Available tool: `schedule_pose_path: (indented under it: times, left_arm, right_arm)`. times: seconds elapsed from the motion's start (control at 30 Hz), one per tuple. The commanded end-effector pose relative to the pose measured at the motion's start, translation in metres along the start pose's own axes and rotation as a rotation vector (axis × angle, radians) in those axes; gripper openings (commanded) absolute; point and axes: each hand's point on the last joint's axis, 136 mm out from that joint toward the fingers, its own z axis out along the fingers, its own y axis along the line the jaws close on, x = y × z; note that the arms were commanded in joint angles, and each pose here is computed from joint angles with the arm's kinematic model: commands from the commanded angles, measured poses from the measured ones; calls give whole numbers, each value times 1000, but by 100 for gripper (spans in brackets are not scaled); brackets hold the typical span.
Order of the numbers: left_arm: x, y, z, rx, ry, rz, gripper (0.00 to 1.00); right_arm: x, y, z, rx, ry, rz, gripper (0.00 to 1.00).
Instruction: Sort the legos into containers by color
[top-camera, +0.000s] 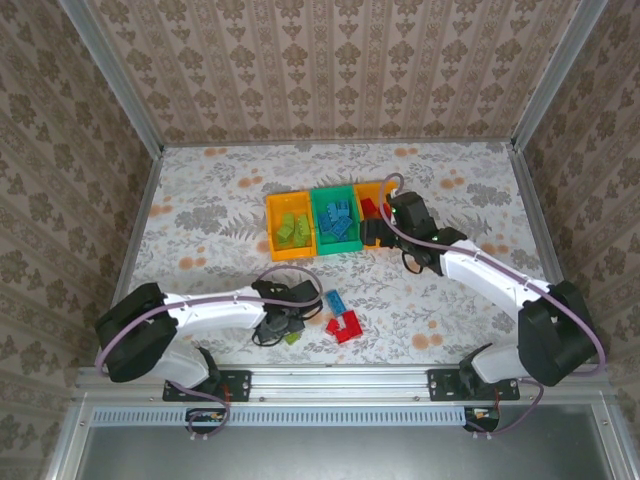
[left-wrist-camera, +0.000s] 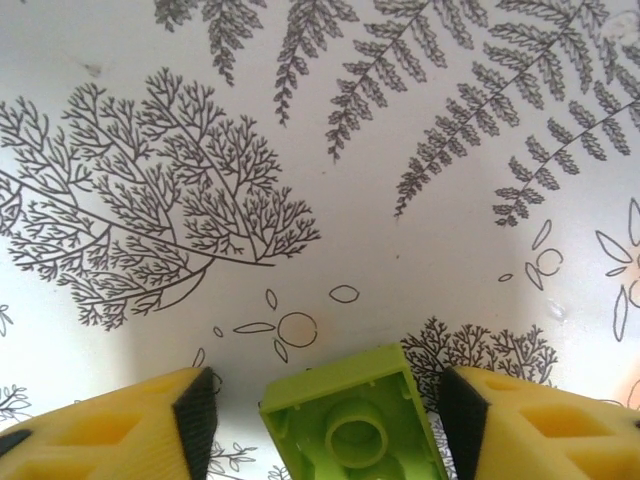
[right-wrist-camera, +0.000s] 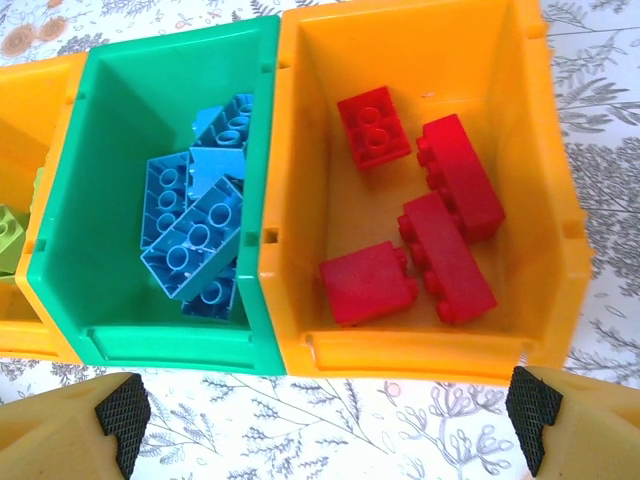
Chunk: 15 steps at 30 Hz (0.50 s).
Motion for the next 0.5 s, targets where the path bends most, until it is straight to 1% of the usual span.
schedule_pose_path:
  times: [0.0,0.13,0.2,0.27,0.33,0.47]
  left_arm:
    - [-1,-53,5,184,9,-27,56]
    - [-3,-57,6,191,10,-18,50]
    - [-3,-58,8,196,15,-20,42]
    - [-4,-59,10,200,18,-21,37]
    - [-5,-61,11,201,16,-19,36]
    - [-10,-63,11,202,7,-5,30]
  right_arm:
    - [1,-12,-9,37,-18,12,95]
    - [7,-19,-12,55,-16,15,96]
    - [9,-23,-15,68,-18,16,96]
    - [11,-26,-18,75,-22,16,96]
    - [14,-29,-20,83,-21,17,96]
    - [23,-34,-21,96,-8,15,97]
